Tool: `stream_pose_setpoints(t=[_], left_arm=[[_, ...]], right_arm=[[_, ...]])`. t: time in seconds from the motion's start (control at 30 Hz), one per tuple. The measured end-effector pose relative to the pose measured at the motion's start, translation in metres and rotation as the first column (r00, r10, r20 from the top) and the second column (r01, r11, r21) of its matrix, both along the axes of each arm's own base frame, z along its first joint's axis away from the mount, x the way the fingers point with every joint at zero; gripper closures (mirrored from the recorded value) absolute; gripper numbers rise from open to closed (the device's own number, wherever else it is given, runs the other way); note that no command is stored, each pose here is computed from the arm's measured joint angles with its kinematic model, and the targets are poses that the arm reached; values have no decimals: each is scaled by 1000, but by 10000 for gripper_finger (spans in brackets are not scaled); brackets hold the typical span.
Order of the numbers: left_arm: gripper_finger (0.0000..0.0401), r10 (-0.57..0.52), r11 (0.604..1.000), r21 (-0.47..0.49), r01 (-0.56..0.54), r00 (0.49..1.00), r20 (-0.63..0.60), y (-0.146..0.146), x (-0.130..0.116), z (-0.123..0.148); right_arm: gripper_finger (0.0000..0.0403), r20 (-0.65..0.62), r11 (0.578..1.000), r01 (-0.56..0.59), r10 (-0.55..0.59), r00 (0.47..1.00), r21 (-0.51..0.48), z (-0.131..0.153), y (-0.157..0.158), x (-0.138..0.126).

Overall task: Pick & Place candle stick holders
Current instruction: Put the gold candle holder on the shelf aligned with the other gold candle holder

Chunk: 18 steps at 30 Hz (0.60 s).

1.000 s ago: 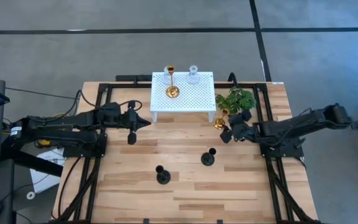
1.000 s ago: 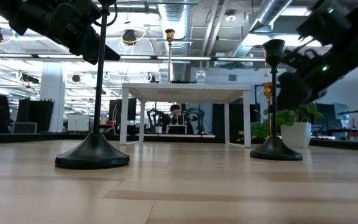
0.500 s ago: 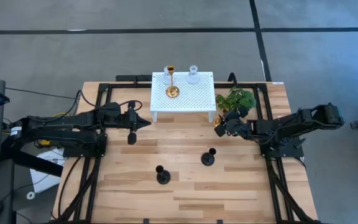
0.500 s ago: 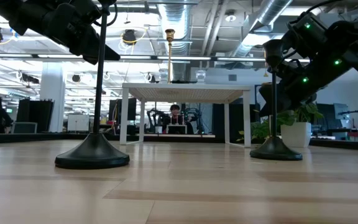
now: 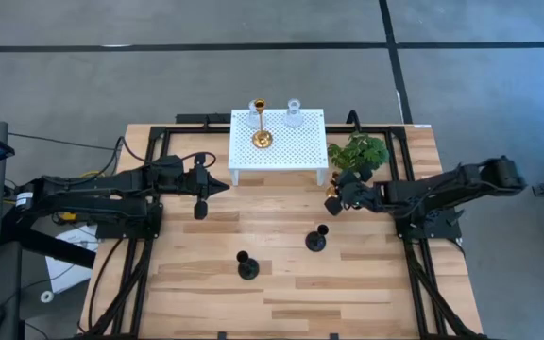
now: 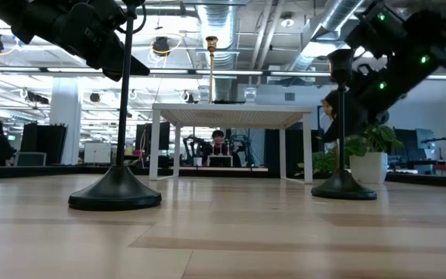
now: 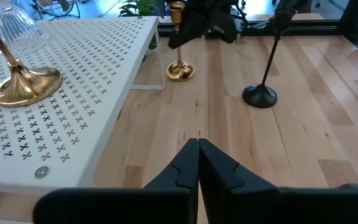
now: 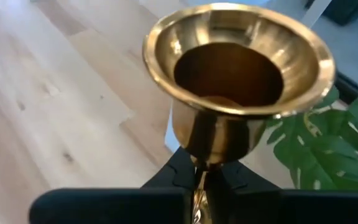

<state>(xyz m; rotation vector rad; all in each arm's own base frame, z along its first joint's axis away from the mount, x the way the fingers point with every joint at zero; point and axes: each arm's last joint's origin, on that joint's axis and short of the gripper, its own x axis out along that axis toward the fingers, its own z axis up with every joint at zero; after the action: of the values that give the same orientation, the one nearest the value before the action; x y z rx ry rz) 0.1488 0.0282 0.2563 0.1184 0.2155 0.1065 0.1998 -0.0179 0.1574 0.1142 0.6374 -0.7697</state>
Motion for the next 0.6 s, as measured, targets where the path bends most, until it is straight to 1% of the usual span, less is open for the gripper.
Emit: stream_pose_setpoints(t=[0.07, 0.2, 0.37, 0.5, 0.6], left_arm=[[396, 0, 1000, 0, 0, 1000, 0, 0, 0, 0], [392, 0, 1000, 0, 0, 1000, 0, 0, 0, 0], [396, 0, 1000, 0, 0, 1000, 0, 0, 0, 0], [394, 0, 1000, 0, 0, 1000, 0, 0, 0, 0], [392, 0, 1000, 0, 0, 1000, 0, 0, 0, 0]], right_arm=[[395, -18, 1000, -2, 2, 1000, 30, 12, 3, 1], [397, -47, 998, -12, 15, 999, 59, 38, 11, -1], [399, 22, 992, -75, 73, 997, 101, 81, 19, 0], [399, 92, 984, -167, 161, 983, 61, 120, 23, 8], [400, 93, 975, -224, 223, 970, -1, 144, 21, 17]])
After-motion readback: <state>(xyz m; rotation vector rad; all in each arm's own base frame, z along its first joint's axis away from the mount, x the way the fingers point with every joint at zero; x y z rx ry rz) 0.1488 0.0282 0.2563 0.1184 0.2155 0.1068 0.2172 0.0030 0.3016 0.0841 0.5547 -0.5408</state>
